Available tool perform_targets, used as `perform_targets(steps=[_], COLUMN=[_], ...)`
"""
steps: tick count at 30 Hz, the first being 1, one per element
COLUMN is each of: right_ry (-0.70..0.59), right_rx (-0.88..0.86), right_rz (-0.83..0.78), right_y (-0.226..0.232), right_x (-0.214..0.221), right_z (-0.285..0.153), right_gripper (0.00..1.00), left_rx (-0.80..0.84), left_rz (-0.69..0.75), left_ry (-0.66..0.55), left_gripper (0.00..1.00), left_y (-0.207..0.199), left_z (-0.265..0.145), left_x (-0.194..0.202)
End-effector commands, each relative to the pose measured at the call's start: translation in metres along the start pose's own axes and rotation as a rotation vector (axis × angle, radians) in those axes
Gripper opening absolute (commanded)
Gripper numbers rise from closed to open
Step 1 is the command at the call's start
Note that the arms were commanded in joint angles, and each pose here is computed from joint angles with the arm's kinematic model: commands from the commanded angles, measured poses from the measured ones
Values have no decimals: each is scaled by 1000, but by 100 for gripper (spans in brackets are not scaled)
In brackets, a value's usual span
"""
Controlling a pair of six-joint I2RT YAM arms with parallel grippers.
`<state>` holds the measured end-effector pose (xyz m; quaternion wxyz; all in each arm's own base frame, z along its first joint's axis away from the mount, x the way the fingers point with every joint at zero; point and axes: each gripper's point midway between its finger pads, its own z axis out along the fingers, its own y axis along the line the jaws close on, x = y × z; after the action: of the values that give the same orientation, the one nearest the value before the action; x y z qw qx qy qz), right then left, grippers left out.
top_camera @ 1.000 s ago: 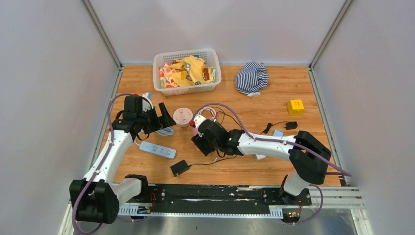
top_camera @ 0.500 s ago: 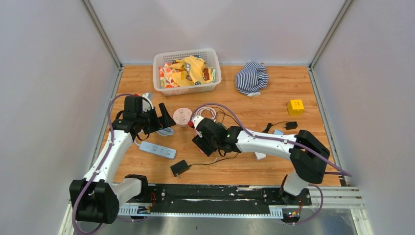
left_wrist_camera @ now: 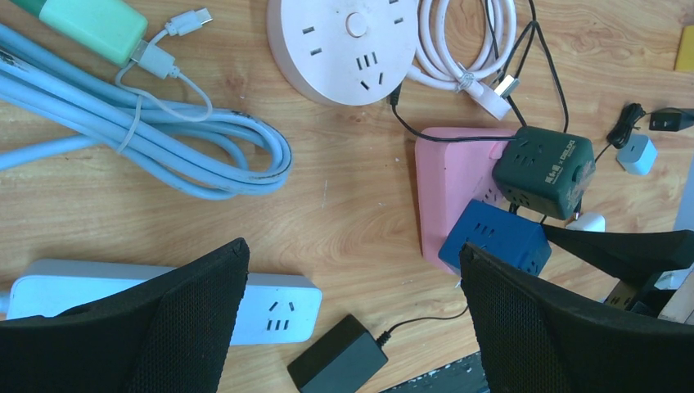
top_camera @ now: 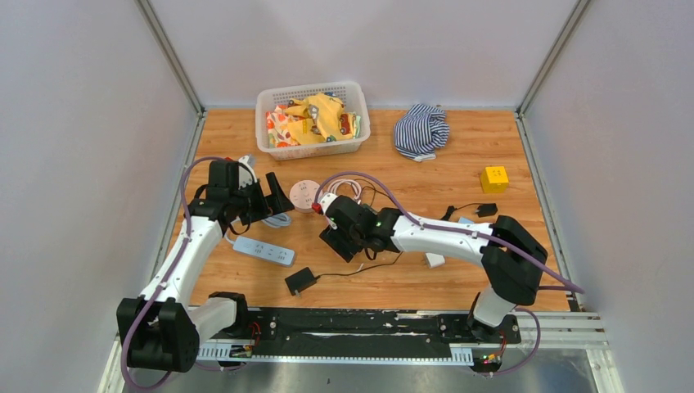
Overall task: Insert the plug
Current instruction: Insert the plug into the socket, then pick up the plug from the center of the board.
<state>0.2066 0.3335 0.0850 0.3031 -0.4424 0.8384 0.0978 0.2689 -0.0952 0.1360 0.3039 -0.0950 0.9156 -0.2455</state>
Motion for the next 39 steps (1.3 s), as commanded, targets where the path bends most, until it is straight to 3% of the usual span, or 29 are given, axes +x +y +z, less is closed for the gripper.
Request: perform_targets(steps=[1, 2, 4, 5, 14, 20, 27, 31, 39], right_ry=[7, -1, -20, -28, -134, -168, -129, -93, 117], right_rx=[9, 7, 6, 7, 66, 339, 544, 642, 917], right_rz=[-32, -28, -17, -10, 124, 407, 735, 983, 1350], right_y=[-1, -1, -1, -1, -17, -68, -98, -114, -127], right_x=[-4, -6, -8, -9, -14, 9, 74, 122, 201], right_z=[-8, -9, -11, -12, -41, -63, -88, -100, -128], right_gripper=[74, 79, 97, 100, 100, 100, 90, 74, 74], left_rx=[4, 4, 7, 13, -11, -46, -59, -35, 15], left_rz=[10, 10, 10, 10, -8, -20, -55, -58, -71], left_ry=[6, 7, 6, 9, -69, -132, -116, -82, -42], left_gripper=[100, 100, 100, 100, 100, 100, 100, 100, 100], left_y=[0, 0, -1, -1, 3, 11, 15, 12, 4], left_z=[-1, -1, -1, -1, -10, -14, -8, -4, 0], left_x=[1, 2, 2, 3, 2, 1, 4, 8, 14])
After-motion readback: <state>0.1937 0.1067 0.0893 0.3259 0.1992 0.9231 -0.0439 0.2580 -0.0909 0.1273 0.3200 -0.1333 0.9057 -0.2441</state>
